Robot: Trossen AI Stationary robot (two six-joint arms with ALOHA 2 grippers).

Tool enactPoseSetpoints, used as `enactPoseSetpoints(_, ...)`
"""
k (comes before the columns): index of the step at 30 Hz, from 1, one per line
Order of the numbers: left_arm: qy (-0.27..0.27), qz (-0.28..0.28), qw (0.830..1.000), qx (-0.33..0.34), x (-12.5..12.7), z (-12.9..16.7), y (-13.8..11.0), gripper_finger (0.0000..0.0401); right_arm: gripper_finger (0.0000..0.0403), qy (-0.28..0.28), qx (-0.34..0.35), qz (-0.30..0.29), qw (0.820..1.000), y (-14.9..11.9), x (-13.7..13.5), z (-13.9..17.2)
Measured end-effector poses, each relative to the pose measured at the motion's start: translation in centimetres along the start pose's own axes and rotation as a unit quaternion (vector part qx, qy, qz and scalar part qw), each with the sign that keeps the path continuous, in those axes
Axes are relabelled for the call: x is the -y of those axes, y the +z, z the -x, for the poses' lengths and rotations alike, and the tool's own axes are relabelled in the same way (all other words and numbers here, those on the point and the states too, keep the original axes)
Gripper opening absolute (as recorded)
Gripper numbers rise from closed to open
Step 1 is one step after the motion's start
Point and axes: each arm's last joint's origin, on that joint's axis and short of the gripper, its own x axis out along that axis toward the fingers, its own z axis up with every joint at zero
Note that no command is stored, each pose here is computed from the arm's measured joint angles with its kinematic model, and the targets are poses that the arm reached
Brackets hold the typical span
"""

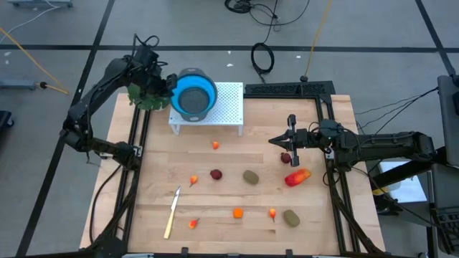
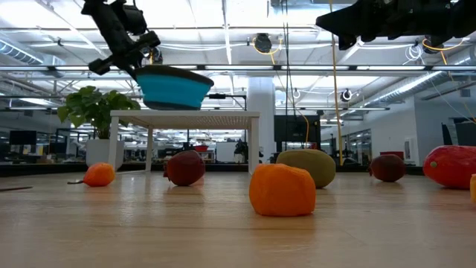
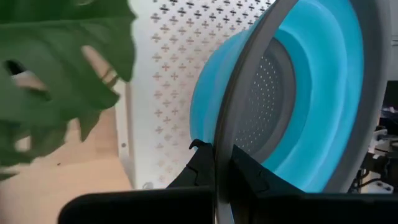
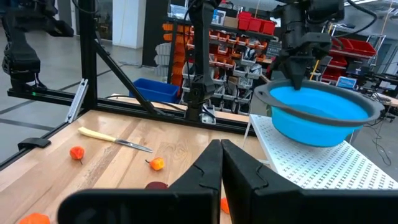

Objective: Pick & Place Fruit
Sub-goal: Put the blue strainer bowl on the shelf

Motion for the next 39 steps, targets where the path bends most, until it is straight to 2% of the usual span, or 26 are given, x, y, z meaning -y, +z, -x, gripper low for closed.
enactPoseSetpoints(28,0.021,-0.004,1.0,-0.002,-0.85,0.04,0.41,0.0005,0.0,-0.003,0.0,0.002,1.0,0.02,0.04,0.0)
enactPoseSetpoints(32,0.019,-0.005,1.0,-0.004,-0.73,-0.02,0.32,0.0016,0.0,-0.003,0.0,0.002,1.0,0.02,0.04,0.0)
enactPoseSetpoints(39,0.022,-0.011,1.0,-0.009,-0.55,-0.42,0.35,0.0007,0.0,-0.003,0.0,0.002,1.0,0.02,0.04,0.0)
